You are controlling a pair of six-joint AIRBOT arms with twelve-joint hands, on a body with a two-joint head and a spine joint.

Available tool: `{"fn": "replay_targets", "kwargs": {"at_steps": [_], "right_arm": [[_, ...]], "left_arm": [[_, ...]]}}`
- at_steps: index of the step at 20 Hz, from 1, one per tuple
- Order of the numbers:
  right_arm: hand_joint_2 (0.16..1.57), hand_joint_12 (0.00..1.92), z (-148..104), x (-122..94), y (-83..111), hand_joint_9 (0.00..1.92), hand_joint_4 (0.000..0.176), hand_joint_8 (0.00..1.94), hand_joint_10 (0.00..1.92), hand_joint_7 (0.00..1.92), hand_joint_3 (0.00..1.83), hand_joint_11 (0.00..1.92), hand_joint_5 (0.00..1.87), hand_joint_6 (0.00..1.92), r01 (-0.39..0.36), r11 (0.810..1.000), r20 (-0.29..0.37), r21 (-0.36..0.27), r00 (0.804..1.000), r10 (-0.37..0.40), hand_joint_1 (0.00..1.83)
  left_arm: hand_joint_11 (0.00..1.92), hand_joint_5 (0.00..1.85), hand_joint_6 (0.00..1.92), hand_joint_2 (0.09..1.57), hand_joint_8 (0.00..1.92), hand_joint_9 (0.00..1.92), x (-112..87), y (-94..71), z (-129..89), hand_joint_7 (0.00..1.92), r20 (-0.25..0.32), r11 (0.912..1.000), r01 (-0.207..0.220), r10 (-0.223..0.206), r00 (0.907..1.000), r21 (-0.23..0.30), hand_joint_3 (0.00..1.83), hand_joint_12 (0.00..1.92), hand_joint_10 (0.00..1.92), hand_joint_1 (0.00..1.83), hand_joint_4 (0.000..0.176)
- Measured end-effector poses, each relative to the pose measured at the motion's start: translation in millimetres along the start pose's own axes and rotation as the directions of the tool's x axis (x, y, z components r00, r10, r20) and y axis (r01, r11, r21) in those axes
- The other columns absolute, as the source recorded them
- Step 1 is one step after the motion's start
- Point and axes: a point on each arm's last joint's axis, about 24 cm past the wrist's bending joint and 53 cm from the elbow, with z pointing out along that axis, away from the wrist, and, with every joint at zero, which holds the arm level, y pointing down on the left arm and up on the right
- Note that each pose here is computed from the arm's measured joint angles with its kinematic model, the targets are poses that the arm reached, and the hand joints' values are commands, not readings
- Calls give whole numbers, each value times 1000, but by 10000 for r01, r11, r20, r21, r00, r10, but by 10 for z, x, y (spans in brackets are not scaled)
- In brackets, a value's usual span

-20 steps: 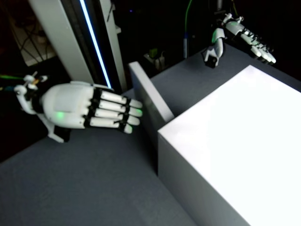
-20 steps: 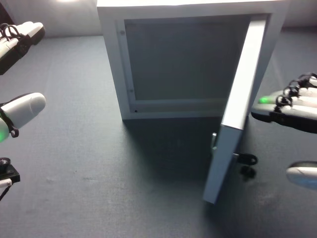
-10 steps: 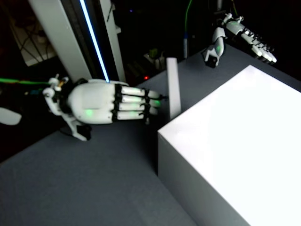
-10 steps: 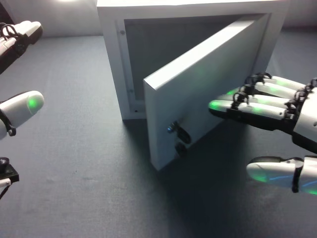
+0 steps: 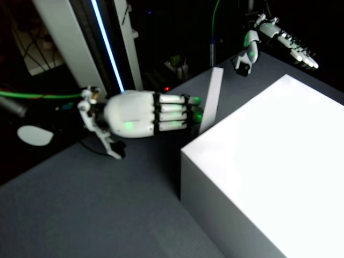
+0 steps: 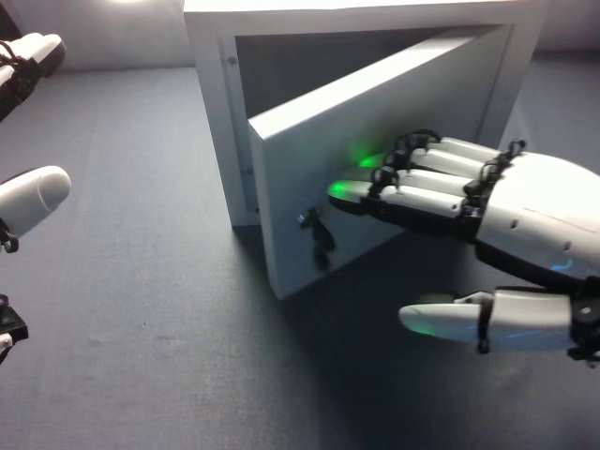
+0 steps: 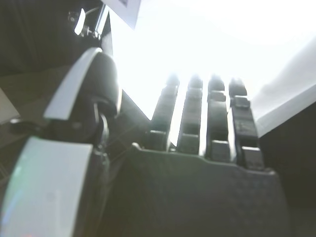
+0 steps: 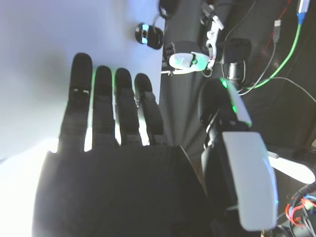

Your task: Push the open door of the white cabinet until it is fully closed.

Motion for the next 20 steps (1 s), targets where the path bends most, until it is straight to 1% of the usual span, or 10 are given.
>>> {"fn": "replay_targets", "kwargs": {"at_steps": [2,3,4,8,9,13,14,17,19,20], "right_arm": [[1255,868,70,26,-28,147,0,5,121,183,0,0,133,6,18,10000,-70,16,10000,-18,497],[1257,808,108,17,-41,141,0,4,84,162,0,0,127,1,23,10000,-38,26,10000,-23,479],[1257,536,149,4,-78,118,0,9,35,118,0,0,113,4,4,9999,4,109,10000,-4,482],[1286,507,256,-3,-138,98,0,0,7,94,4,0,84,0,-21,9998,39,215,10000,20,466],[1295,507,269,-12,-167,70,0,1,2,33,7,0,34,1,-61,9995,84,317,9999,58,389],[1289,156,279,-90,-317,0,0,0,0,0,0,0,6,4,123,9962,326,859,9994,-151,303],[1276,5,277,-89,-340,0,0,0,0,0,0,0,13,6,97,9954,322,957,9994,-128,332],[1268,0,278,-77,-333,0,0,0,0,0,0,0,40,12,121,9955,280,937,9995,-148,336],[1300,0,284,-51,-304,0,0,0,0,0,10,0,2,0,83,9961,241,883,9997,-104,203],[1294,0,289,-28,-275,0,0,0,0,0,6,0,0,0,62,9966,196,816,9998,-78,187]], "left_arm": [[0,21,0,1457,0,0,-1,2,-1,0,3,10000,-1,1,10000,-10,3,4,0,160,0],[0,18,0,1459,0,0,2,2,-2,0,-11,10000,-7,7,10000,-7,2,0,0,174,0],[0,18,0,1460,0,0,1,1,-2,0,-5,10000,-7,7,10000,-5,1,0,0,210,0],[15,28,3,1466,0,0,-4,6,-2,0,15,10000,-3,3,10000,-24,1,7,0,250,0],[34,37,4,1462,0,0,2,2,-2,0,-11,10000,-3,3,10000,-7,0,20,0,274,0],[56,45,2,1453,0,0,4,20,-6,0,-18,10000,-7,7,10000,-80,0,49,0,251,0],[10,60,1,1445,0,0,7,19,-8,0,-30,10000,-6,5,10000,-73,5,165,0,256,0],[0,62,0,1445,0,0,9,18,-8,0,-40,10000,-6,6,10000,-68,5,186,0,241,0],[0,42,1,1453,0,0,5,19,-8,0,-21,10000,-6,5,10000,-74,1,86,0,234,0],[0,45,1,1453,0,0,5,19,-10,0,-23,10000,-8,8,10000,-72,0,101,0,241,0]]}}
